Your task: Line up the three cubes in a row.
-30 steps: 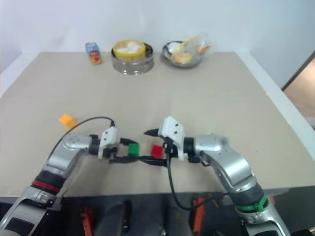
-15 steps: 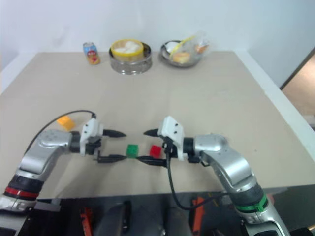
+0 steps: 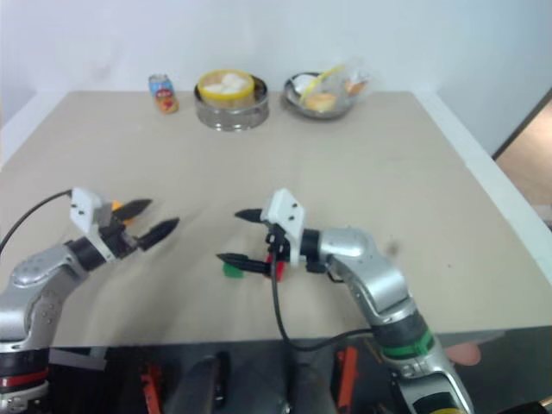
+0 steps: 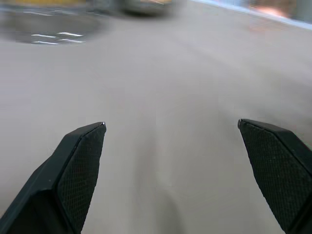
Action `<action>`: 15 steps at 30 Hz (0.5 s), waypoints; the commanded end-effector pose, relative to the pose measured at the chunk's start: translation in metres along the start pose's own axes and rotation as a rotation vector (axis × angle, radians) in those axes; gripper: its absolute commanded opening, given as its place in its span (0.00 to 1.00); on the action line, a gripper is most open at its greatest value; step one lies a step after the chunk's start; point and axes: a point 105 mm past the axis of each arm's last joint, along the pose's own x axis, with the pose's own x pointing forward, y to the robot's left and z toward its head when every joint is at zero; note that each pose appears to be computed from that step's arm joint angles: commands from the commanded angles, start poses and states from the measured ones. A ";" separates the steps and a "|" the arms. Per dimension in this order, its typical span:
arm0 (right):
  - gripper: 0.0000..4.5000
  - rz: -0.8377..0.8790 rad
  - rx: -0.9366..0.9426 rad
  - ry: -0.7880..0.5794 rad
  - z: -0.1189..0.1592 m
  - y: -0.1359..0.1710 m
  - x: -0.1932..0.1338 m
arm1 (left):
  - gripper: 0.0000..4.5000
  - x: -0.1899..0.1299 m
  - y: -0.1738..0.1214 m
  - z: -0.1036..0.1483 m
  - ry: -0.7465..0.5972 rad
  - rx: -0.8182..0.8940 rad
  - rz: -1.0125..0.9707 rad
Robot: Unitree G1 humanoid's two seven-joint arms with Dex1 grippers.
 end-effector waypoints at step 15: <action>1.00 0.020 -0.081 -0.033 0.013 -0.004 0.003 | 1.00 -0.044 0.041 0.012 -0.133 0.127 0.555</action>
